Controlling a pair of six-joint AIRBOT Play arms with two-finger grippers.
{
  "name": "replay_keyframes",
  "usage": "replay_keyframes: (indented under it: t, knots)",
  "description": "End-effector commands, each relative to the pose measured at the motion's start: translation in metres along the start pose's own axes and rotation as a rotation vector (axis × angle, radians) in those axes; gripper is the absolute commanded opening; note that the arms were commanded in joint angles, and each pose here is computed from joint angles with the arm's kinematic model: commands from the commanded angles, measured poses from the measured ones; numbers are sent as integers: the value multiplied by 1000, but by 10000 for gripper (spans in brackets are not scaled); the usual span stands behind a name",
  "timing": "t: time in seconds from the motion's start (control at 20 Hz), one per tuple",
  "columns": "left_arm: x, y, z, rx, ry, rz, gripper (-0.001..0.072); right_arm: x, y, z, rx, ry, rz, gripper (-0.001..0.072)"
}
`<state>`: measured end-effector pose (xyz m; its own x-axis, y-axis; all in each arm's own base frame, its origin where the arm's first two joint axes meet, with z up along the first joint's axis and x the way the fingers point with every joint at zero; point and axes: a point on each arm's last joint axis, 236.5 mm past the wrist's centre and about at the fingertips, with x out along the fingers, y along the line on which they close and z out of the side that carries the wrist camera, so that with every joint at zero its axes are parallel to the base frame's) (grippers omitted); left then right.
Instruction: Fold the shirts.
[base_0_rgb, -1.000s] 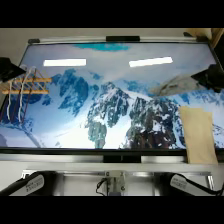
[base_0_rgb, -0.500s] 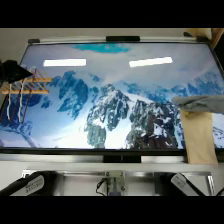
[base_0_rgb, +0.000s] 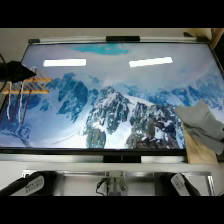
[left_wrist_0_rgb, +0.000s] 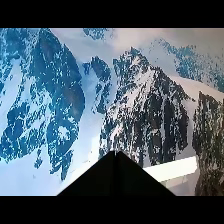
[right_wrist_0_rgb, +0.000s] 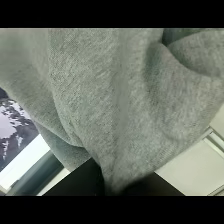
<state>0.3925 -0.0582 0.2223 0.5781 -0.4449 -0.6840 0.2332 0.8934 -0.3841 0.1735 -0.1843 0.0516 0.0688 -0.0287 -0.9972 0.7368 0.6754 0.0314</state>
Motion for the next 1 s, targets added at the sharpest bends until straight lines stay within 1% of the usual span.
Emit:
replay_keyframes:
  t: [0.0,0.1,0.2,0.25,0.3,0.35,0.5,0.55,0.65,0.7,0.8,0.9,0.95]
  knots:
    - [0,0,0,4,1,0,41,57,-17,-32,86,87,-70,83]
    - [1,0,0,3,1,0,42,72,-18,-35,114,85,-71,84]
    - [1,0,0,2,1,0,42,74,-22,-31,129,65,-86,108]
    - [1,0,0,-1,1,0,41,74,-24,-29,134,59,-96,152]
    - [1,0,0,-1,1,0,42,74,-25,-29,136,55,-99,454]
    - [1,0,0,-1,2,-1,42,74,-24,-29,114,59,-94,585]
    - [5,4,-2,-8,14,7,40,54,-13,-17,58,28,-51,585]
    - [9,11,-5,-20,32,40,40,39,-10,-4,39,-15,-40,585]
    - [20,31,-18,20,104,177,39,-11,8,39,25,-187,34,585]
    - [27,36,-24,51,138,237,39,-45,30,65,-5,-310,120,585]
    - [47,33,-34,127,205,311,39,-128,95,105,-91,-571,351,584]
    - [70,21,-46,170,266,325,40,-178,163,106,-222,-698,498,584]
    - [83,14,-54,170,299,322,41,-181,194,95,-294,-693,531,584]
